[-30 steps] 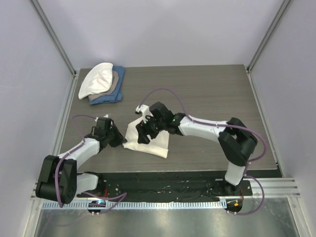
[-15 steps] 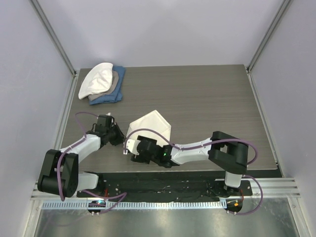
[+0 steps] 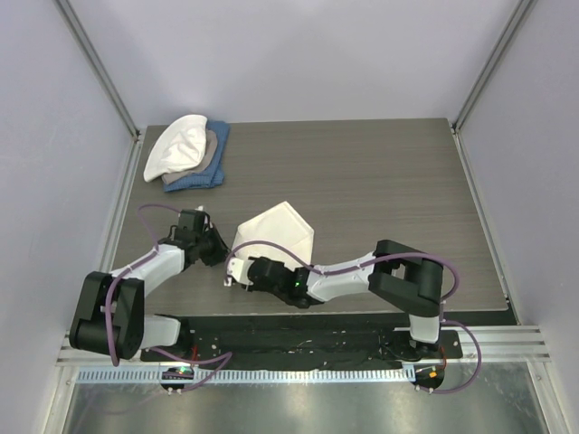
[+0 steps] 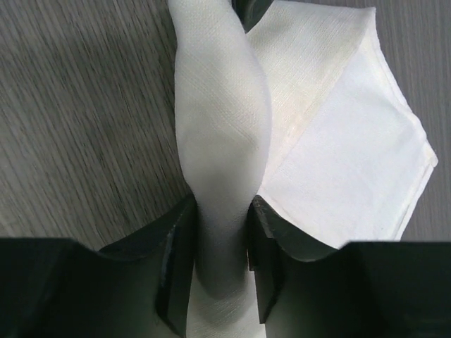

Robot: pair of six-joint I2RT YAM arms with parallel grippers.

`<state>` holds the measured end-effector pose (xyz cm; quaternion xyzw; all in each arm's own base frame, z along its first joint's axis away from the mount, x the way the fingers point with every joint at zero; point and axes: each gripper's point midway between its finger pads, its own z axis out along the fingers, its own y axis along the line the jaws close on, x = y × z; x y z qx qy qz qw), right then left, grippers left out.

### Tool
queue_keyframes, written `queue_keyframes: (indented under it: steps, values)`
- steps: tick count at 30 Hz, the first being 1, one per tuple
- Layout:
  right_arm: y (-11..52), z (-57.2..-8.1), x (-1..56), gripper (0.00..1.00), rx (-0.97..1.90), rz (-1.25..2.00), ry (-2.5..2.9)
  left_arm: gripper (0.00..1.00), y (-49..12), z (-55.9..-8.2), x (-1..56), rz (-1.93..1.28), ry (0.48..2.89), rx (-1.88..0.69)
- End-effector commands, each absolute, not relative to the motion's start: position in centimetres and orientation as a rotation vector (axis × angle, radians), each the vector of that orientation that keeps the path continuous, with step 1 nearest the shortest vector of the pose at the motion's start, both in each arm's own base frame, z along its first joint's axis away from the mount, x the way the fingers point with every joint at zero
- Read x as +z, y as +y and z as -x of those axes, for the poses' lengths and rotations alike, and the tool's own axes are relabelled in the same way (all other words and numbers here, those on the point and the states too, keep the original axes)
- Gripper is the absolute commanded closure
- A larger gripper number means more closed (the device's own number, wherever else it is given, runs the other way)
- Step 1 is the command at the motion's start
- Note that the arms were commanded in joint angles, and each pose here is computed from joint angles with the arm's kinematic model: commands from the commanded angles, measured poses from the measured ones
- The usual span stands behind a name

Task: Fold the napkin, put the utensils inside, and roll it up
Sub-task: Roll the napkin with the utensil

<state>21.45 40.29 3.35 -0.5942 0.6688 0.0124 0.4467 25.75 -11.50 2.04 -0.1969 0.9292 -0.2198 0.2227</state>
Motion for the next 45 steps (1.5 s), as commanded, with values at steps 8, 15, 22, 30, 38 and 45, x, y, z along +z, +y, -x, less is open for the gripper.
queue_keyframes:
  steps: [8,15,22,30,38,45]
  values:
    - [40.5,-17.6,0.7,0.78,0.461,1.557,1.963,0.66,-10.9,-28.2,4.6,0.513,2.481,-0.589]
    - [41.6,-16.2,2.6,0.85,0.925,1.468,2.227,0.37,-8.2,-28.7,7.4,0.547,2.334,-0.452]
    - [41.9,-16.8,3.2,0.87,1.283,1.322,2.382,0.38,-8.4,-26.7,8.2,0.502,2.227,-0.524]
    - [41.7,-18.4,1.7,0.89,1.549,1.145,2.490,0.44,-9.3,-25.9,8.1,0.439,2.185,-0.604]
    - [40.9,-19.7,0.5,0.89,1.660,1.037,2.505,0.53,-10.5,-26.9,8.0,0.377,2.164,-0.675]
    - [40.5,-20.0,-0.5,0.90,1.672,1.007,2.521,0.57,-11.6,-27.2,7.9,0.325,2.182,-0.732]
